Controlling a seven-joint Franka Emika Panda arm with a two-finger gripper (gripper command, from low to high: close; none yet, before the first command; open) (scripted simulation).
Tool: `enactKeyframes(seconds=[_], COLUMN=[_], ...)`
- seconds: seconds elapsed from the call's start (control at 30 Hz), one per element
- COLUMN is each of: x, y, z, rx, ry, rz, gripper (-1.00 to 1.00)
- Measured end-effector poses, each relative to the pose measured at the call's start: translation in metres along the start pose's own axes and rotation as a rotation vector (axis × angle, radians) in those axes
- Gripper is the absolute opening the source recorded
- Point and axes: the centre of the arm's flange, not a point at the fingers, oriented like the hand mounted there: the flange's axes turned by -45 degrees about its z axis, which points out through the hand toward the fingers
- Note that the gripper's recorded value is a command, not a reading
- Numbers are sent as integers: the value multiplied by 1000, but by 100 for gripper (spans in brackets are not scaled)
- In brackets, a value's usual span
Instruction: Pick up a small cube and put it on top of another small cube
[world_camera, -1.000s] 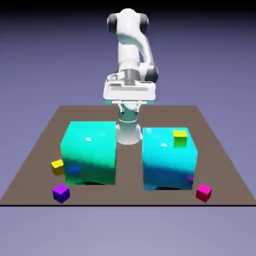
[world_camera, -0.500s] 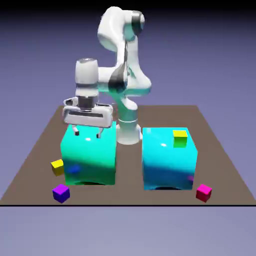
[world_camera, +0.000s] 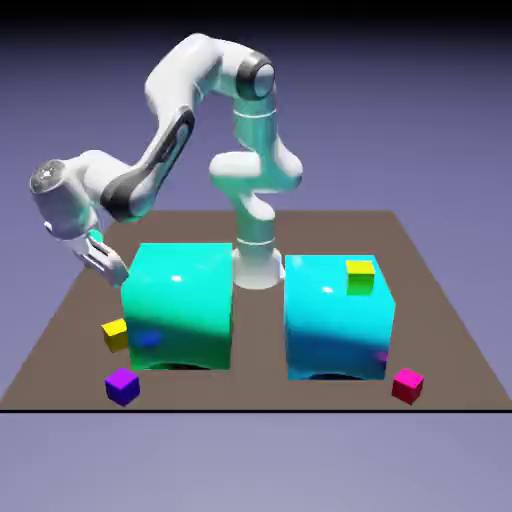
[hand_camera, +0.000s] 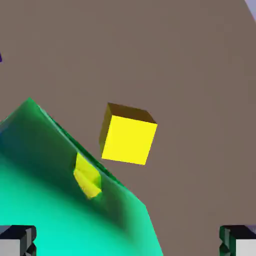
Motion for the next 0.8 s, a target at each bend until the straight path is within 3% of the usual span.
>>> enactKeyframes(seconds=[0.4,0.57,0.6,0.67,0.8], x=[85,84,81,81,91], y=[36,25,22,22,37], z=[119,177,190,190,125], rx=[236,255,254,255,262], ry=[-350,-369,-369,-369,-367], rz=[78,80,80,80,91], gripper=[0,0,-100,-100,-100])
